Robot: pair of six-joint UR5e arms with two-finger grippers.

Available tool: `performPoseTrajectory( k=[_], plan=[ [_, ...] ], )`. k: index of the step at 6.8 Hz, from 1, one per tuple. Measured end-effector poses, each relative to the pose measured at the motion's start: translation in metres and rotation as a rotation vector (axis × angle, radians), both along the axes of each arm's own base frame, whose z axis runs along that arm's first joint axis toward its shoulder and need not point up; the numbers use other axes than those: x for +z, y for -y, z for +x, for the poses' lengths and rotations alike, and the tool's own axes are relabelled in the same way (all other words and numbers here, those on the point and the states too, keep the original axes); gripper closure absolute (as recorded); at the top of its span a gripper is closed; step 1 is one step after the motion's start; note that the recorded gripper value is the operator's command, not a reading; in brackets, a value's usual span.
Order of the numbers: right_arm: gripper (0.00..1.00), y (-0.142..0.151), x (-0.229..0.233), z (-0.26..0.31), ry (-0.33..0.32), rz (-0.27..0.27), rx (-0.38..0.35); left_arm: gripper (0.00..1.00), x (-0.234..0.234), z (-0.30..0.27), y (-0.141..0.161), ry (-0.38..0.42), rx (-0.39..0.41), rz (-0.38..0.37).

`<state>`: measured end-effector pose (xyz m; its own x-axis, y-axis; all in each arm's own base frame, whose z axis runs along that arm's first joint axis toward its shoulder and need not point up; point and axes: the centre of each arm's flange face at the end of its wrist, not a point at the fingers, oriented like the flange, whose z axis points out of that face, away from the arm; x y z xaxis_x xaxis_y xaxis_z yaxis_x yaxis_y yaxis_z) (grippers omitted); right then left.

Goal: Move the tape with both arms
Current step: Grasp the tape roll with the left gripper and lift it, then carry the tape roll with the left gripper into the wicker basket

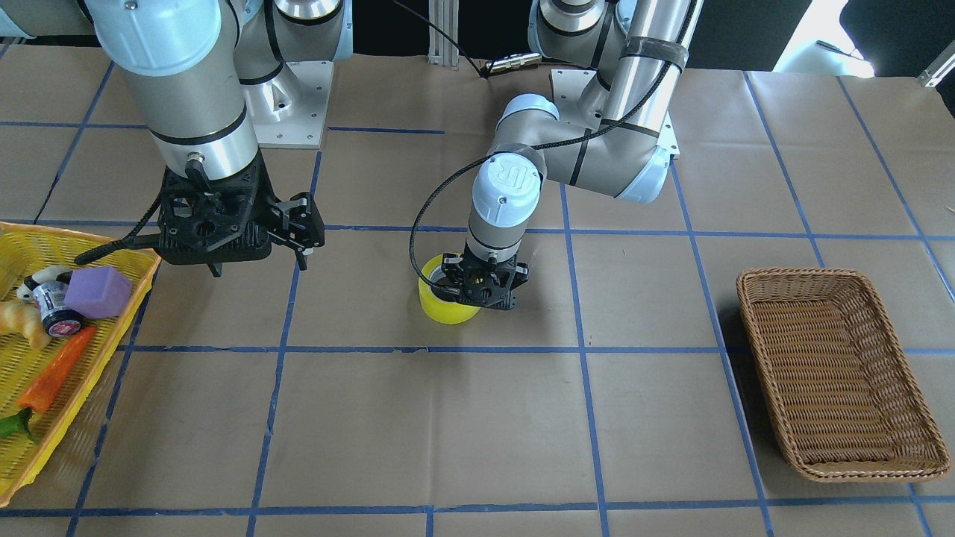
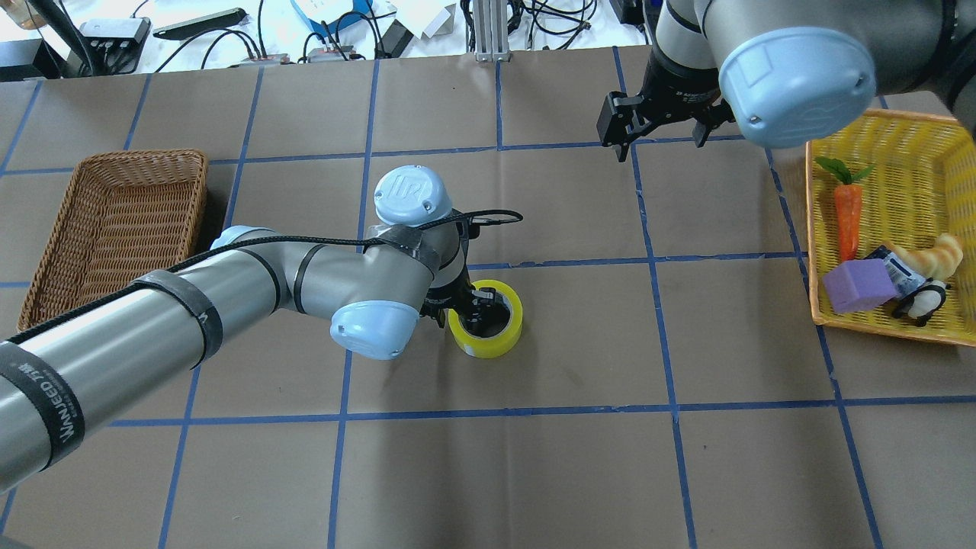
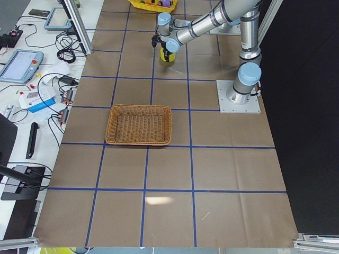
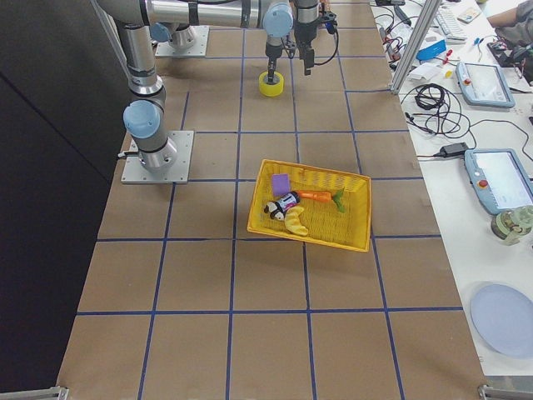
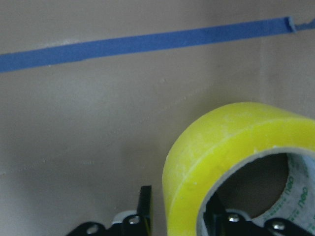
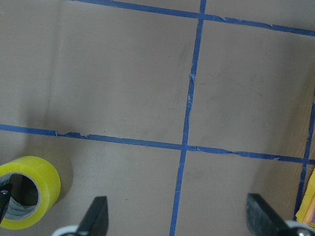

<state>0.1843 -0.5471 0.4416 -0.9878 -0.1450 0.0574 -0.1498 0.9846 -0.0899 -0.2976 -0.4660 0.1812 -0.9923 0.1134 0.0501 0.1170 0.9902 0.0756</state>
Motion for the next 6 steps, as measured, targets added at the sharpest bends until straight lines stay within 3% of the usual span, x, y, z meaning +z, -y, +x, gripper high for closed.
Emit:
performPoseTrajectory(
  k=[2,3,4,6],
  plan=[
    [0.0,0.0,-0.004,-0.002,-0.001,0.009,0.018,0.98,0.016,0.009,0.013,0.009,0.006,-0.042],
    [0.0,0.0,-0.006,-0.002,-0.001,0.012,0.019,0.98,0.039,0.035,0.036,0.041,0.015,-0.097],
    [0.0,0.0,-0.007,-0.003,-0.002,0.015,0.019,0.98,0.075,0.083,0.067,0.07,0.022,-0.14],
    [0.0,0.0,-0.009,-0.003,-0.003,0.018,0.019,0.97,0.139,0.208,0.112,0.097,-0.008,-0.125]
  ],
)
